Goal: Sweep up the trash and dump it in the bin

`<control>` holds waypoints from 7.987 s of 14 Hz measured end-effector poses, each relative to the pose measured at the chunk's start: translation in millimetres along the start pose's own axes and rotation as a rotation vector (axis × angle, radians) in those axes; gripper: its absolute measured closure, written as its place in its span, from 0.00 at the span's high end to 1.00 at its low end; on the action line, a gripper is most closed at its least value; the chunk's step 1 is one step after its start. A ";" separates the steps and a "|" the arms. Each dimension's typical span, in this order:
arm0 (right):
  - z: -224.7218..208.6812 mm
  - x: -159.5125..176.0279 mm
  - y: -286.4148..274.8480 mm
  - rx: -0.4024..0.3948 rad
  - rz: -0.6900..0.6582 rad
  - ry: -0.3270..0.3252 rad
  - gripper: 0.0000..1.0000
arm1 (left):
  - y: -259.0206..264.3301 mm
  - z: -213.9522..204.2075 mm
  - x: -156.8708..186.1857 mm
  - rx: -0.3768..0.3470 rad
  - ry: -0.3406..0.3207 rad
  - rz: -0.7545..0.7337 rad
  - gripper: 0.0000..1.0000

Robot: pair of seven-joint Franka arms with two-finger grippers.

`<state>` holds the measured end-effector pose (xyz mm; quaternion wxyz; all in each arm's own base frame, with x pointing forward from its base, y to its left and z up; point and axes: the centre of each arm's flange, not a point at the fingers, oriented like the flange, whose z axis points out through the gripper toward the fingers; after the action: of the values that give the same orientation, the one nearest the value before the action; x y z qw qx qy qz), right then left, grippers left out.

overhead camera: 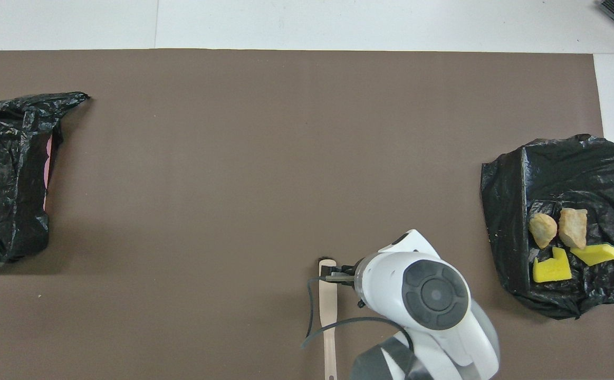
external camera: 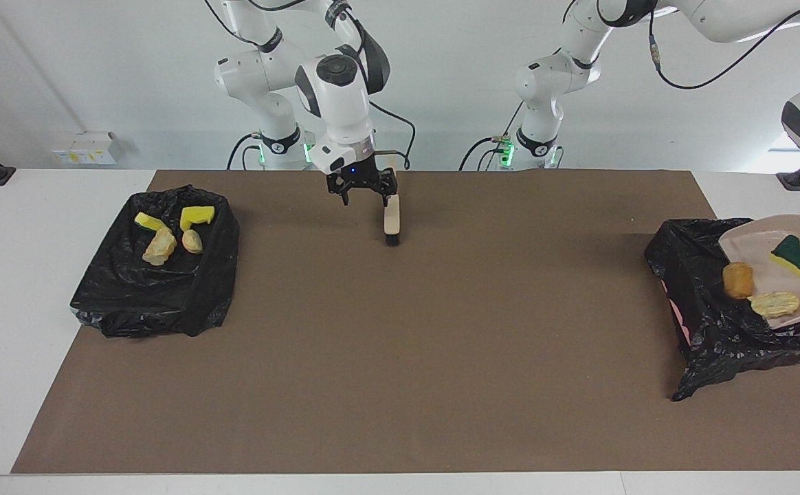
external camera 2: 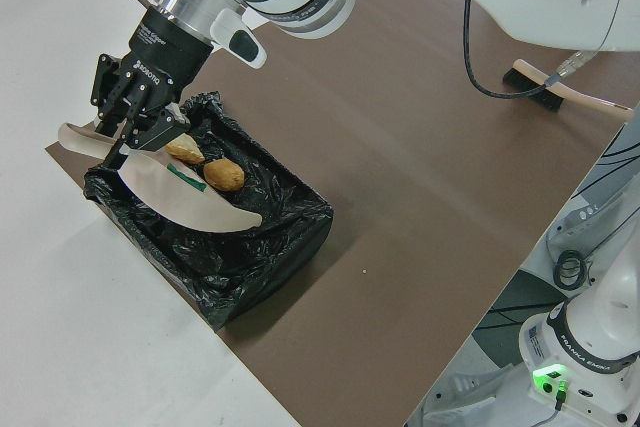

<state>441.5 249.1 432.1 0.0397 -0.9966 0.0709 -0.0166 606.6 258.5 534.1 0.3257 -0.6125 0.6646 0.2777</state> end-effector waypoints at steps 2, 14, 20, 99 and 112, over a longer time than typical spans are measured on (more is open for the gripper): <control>-16.1 29.7 19.9 0.011 0.002 0.031 1.00 | 2.3 -19.9 5.2 0.020 -0.058 0.017 0.32; -157.0 102.1 119.2 -0.013 -0.012 0.008 1.00 | 5.1 -90.6 20.2 0.026 -0.275 -0.004 0.32; -192.3 106.3 153.8 -0.015 0.015 -0.003 1.00 | -6.0 -137.9 55.4 0.030 -0.270 -0.010 0.32; -259.8 113.8 241.5 -0.106 -0.160 -0.071 1.00 | -24.8 -207.4 114.2 -0.740 0.697 -1.420 1.00; -259.5 114.0 243.1 -0.106 -0.157 -0.072 1.00 | 29.0 -246.0 85.2 -0.735 0.678 -1.408 1.00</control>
<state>510.2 -27.0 674.0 -0.0122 -0.9997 -0.0080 0.0199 551.7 18.4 623.2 -0.0125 -0.9981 0.0597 0.0109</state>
